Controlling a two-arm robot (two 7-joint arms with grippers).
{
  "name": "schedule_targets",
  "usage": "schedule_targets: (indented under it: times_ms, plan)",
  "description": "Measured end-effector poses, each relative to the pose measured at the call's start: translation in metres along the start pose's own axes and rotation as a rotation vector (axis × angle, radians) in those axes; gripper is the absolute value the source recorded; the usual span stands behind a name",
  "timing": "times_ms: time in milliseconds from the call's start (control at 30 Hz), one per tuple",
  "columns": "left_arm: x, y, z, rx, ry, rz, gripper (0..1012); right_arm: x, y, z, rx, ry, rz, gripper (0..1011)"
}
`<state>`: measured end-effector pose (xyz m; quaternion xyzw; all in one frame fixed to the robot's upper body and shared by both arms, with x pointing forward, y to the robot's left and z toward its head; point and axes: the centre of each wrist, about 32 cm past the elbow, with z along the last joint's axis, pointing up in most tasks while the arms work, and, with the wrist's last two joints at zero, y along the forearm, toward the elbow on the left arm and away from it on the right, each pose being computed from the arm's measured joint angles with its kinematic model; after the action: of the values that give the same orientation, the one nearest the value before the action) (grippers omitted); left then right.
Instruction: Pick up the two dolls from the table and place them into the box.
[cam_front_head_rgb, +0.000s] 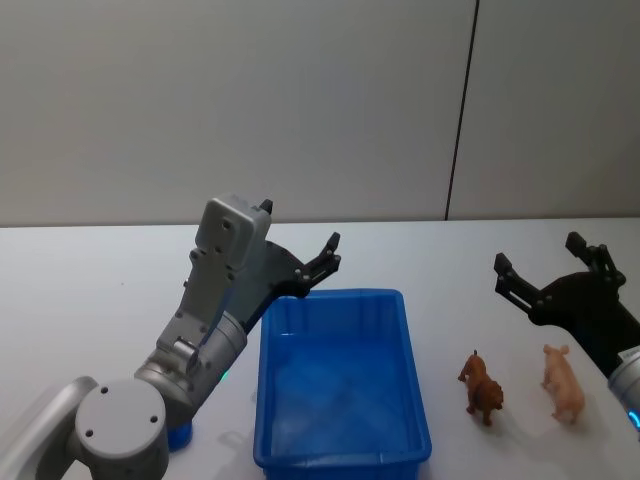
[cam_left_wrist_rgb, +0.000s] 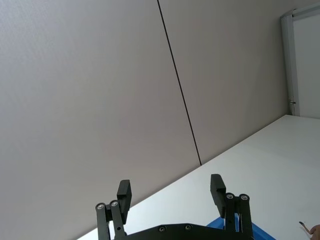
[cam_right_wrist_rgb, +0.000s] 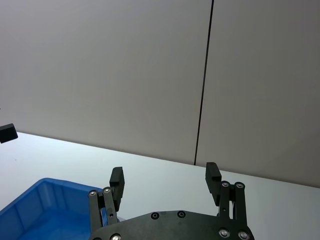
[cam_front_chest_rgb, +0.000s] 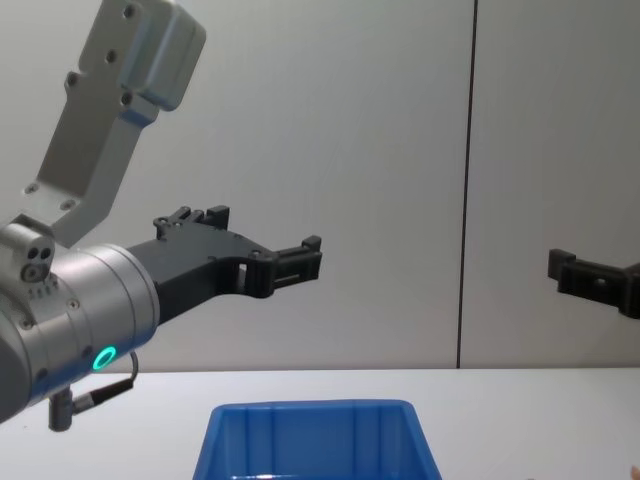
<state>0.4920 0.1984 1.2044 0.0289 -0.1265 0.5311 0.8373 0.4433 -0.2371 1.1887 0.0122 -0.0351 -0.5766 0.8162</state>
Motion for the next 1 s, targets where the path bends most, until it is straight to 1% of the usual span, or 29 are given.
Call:
schedule_targets:
  times_ms: [833,933,1000]
  plan:
    - [0.0,0.0,0.0,0.0,0.0,0.0,1001,0.0002,0.0,0.0,0.0,0.0,0.0,1001]
    - [0.0,0.0,0.0,0.0,0.0,0.0,1001,0.0018,-0.0002,-0.0002,-0.001,0.002,0.001,1001]
    - [0.0,0.0,0.0,0.0,0.0,0.0,1001,0.0049,-0.0006,-0.0006,-0.005,0.004,0.002,1001]
